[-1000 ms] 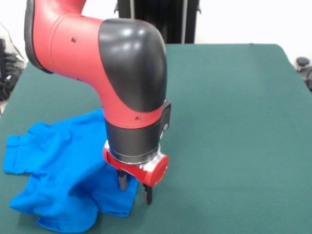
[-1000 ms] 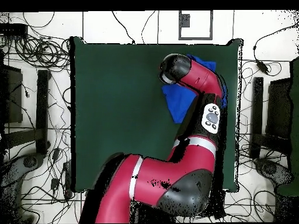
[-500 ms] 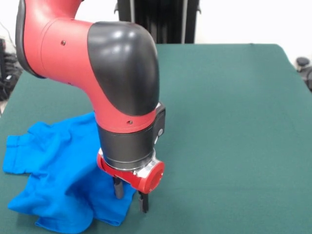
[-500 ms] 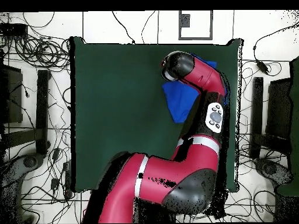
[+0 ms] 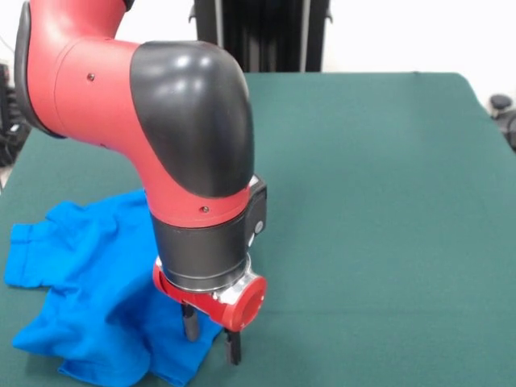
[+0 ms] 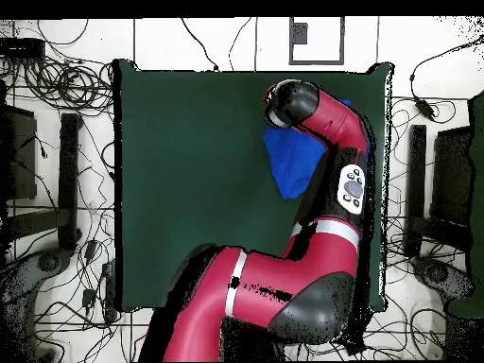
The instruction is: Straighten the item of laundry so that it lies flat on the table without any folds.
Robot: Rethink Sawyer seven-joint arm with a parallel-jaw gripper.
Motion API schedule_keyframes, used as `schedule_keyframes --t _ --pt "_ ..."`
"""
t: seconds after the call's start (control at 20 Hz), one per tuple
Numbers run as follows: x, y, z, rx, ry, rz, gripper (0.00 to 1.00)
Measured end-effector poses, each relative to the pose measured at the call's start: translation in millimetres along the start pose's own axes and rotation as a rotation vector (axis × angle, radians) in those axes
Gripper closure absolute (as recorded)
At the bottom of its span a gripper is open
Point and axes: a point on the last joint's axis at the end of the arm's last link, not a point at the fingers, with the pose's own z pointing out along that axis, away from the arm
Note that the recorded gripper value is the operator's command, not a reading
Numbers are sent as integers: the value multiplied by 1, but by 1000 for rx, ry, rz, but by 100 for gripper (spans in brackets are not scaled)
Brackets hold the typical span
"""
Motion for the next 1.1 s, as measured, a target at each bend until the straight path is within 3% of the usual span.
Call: schedule_keyframes --t 0.05,0.1,1.1 --pt "-1 1 0 -1 -4 -3 0" --pt "-2 2 2 0 -17 -11 100" --pt "-7 4 5 0 -48 -28 100"
